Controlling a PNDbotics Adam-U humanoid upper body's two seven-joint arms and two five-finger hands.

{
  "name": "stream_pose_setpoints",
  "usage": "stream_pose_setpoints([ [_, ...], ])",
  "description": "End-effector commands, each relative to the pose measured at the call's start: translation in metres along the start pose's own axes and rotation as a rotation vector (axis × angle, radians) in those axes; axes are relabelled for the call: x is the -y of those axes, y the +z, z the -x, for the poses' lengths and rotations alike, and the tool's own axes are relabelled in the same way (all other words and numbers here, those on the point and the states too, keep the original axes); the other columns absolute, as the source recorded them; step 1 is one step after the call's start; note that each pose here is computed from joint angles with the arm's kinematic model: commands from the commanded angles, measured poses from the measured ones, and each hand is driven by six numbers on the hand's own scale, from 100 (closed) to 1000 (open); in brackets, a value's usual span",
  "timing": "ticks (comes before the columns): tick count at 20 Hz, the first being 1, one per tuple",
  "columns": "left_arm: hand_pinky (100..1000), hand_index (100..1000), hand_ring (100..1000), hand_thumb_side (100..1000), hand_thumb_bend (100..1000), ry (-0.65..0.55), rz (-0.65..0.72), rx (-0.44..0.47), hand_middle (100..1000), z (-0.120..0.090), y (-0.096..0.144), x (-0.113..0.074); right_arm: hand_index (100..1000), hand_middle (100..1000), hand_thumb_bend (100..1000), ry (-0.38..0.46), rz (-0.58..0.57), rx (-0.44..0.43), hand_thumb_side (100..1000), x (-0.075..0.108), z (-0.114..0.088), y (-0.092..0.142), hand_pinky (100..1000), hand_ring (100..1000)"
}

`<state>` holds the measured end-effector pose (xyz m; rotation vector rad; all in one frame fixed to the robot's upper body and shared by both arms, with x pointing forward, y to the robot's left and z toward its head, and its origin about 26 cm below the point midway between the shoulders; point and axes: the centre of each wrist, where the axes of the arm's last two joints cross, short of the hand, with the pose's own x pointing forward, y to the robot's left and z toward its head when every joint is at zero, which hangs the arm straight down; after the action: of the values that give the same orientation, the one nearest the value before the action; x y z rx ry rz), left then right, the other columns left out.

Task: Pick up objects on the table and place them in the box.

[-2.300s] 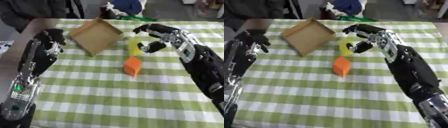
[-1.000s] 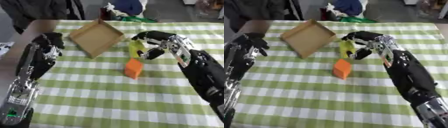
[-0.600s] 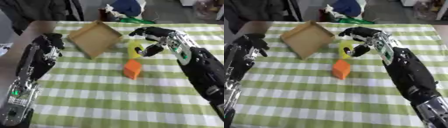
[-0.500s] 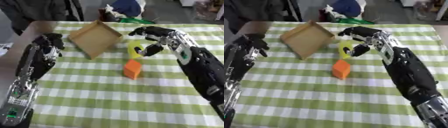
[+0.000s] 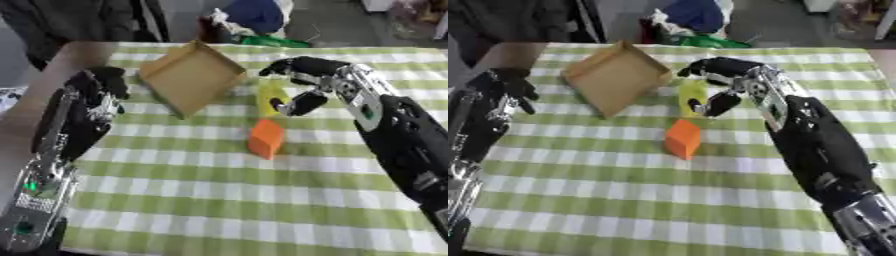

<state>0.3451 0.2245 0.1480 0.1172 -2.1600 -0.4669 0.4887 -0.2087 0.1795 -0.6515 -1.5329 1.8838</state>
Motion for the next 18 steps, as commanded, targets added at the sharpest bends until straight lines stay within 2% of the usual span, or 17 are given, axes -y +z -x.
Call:
stream_pose_setpoints([
  [1,441,724,558,606,240,-0.003,0.003,0.033,521,-0.008,-0.005,-0.002,983,884,112,0.022,0.015,-0.021,379,0.008,0.005,0.003,967,1000],
  [6,440,725,558,607,240,-0.001,0.007,0.035,521,-0.008,-0.006,-0.001,982,883,109,0.027,0.005,-0.041,374,0.002,0.009,0.005,967,1000],
  [10,440,724,558,608,240,0.0,0.007,0.036,521,-0.008,-0.007,-0.001,973,863,100,0.033,-0.008,-0.05,321,-0.002,0.011,0.007,965,1000],
  [12,440,724,558,608,240,0.001,0.007,0.036,521,-0.008,-0.007,-0.001,958,806,100,0.038,-0.003,-0.05,248,-0.002,0.012,0.007,958,1000],
  [13,441,723,558,607,241,0.001,0.007,0.036,521,-0.008,-0.007,-0.001,937,725,100,0.04,0.012,-0.049,153,-0.001,0.012,0.008,942,981],
  [14,441,723,558,607,241,0.001,0.007,0.036,521,-0.008,-0.007,-0.001,934,711,100,0.042,0.035,-0.048,140,0.001,0.011,0.008,940,976],
  [15,441,723,558,608,241,0.001,0.007,0.036,521,-0.008,-0.007,-0.001,913,600,100,0.044,0.067,-0.046,100,0.003,0.011,0.009,921,938],
  [16,441,723,558,607,241,0.0,0.008,0.036,521,-0.008,-0.007,-0.001,910,590,100,0.046,0.097,-0.044,100,0.005,0.01,0.009,918,934],
  [17,441,723,558,606,241,0.0,0.008,0.036,521,-0.008,-0.007,-0.001,888,517,100,0.048,0.129,-0.043,100,0.007,0.01,0.01,897,904],
  [18,441,723,558,606,242,0.0,0.008,0.037,521,-0.009,-0.007,-0.001,882,502,100,0.047,0.166,-0.041,100,0.01,0.009,0.01,892,898],
])
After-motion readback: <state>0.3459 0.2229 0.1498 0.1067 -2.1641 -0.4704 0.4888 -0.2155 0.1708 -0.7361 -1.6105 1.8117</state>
